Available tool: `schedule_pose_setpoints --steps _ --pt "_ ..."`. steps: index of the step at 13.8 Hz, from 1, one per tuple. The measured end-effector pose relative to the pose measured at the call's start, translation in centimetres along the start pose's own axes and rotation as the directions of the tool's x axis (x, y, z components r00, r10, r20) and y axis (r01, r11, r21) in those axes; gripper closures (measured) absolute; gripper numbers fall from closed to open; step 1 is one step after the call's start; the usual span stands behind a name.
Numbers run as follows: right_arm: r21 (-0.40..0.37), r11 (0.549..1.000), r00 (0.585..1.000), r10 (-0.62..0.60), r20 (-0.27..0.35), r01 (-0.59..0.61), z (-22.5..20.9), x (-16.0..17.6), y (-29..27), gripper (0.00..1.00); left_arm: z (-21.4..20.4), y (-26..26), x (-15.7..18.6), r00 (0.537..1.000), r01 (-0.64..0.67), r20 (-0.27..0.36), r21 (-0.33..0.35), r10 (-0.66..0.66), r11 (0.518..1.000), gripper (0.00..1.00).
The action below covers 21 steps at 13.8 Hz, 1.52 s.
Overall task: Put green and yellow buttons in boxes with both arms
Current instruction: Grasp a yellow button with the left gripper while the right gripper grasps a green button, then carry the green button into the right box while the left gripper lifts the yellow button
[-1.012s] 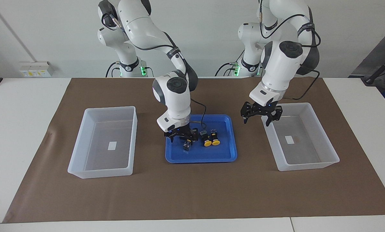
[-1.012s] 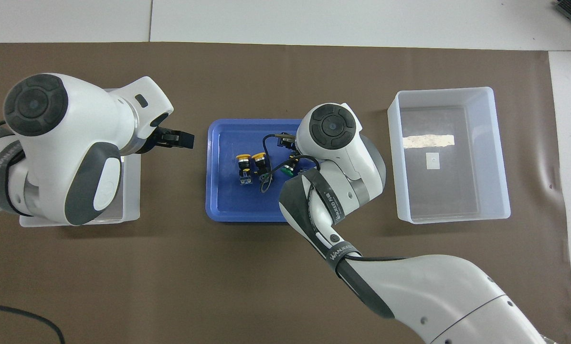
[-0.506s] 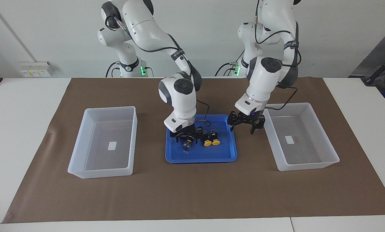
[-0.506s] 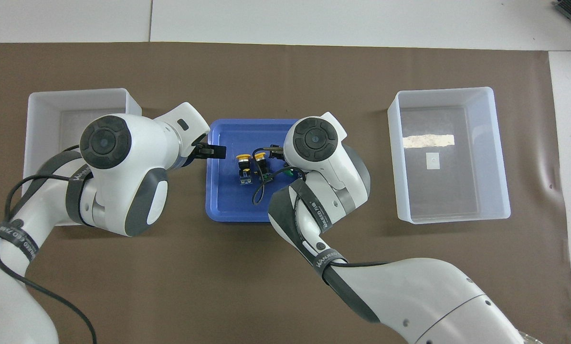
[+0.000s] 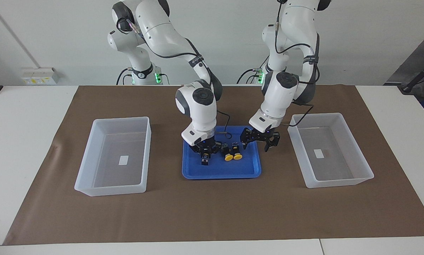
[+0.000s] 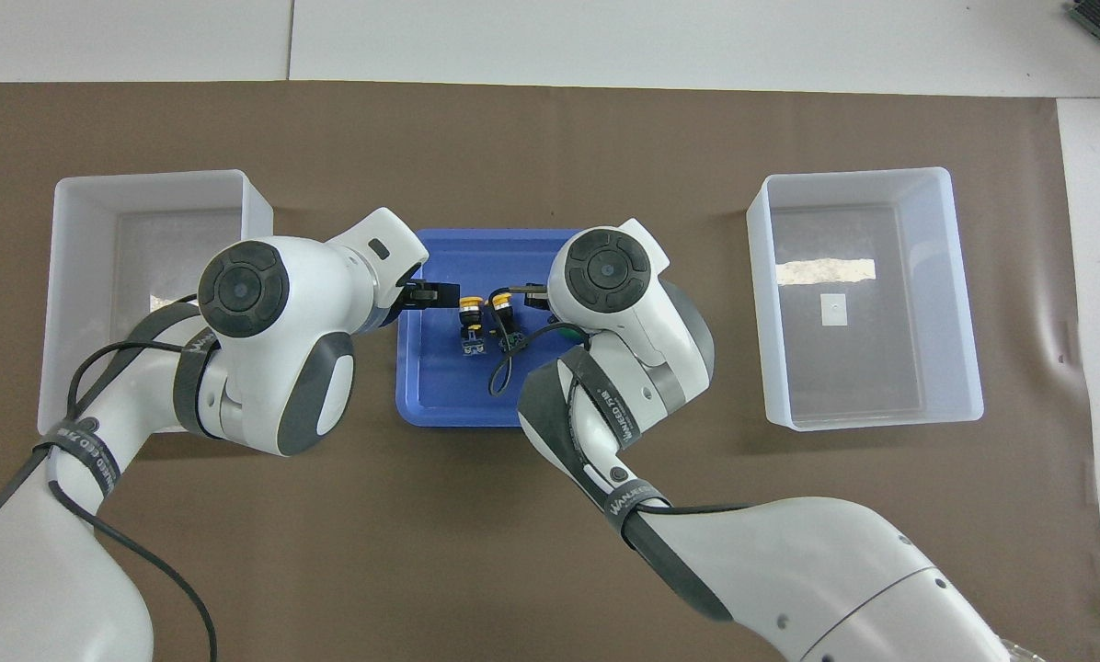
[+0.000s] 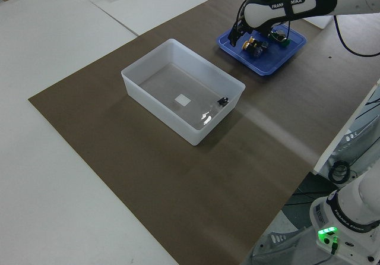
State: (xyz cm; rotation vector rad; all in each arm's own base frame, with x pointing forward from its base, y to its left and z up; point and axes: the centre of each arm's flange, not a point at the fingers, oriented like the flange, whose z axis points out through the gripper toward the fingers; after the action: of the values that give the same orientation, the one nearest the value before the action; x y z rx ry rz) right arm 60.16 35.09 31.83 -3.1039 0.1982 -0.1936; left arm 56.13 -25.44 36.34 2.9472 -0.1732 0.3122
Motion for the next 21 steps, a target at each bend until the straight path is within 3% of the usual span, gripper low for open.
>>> schedule_pose_setpoints --steps 5,7,10,13,14,16,21 --pt "0.036 0.998 0.996 0.046 -0.074 -0.044 -10.8 4.5 6.2 0.68 2.3 2.8 -1.7 1.000 -0.020 0.012 -0.012 0.020 1.000 0.00" --pt "0.018 1.000 0.997 0.011 -0.079 -0.010 -14.8 6.5 11.9 0.68 3.8 4.9 -2.7 1.000 -0.006 0.019 -0.020 0.006 1.000 0.00" --pt "-0.018 0.999 0.998 -0.041 -0.057 0.040 -16.9 8.8 20.0 0.68 5.1 5.9 -3.9 0.999 0.000 0.043 -0.016 0.001 1.000 0.00" --pt "-0.044 0.995 0.996 -0.090 -0.015 0.090 -15.7 9.8 26.0 0.68 5.6 5.3 -4.5 0.998 0.010 0.058 -0.006 -0.010 1.000 0.34" --pt "-0.050 0.993 0.994 -0.108 0.004 0.108 -14.6 9.8 28.0 0.68 5.7 5.1 -4.7 0.998 0.020 0.062 -0.003 -0.020 1.000 0.50" --pt "-0.053 0.990 0.992 -0.130 -0.005 0.129 -11.7 9.5 31.2 0.68 5.9 5.0 -4.8 0.997 0.031 0.064 -0.001 -0.030 1.000 0.67" --pt "-0.061 0.986 0.987 -0.156 -0.034 0.154 -5.5 8.1 35.9 0.68 4.7 4.6 -4.0 0.998 0.044 0.040 -0.005 -0.044 0.999 0.67"
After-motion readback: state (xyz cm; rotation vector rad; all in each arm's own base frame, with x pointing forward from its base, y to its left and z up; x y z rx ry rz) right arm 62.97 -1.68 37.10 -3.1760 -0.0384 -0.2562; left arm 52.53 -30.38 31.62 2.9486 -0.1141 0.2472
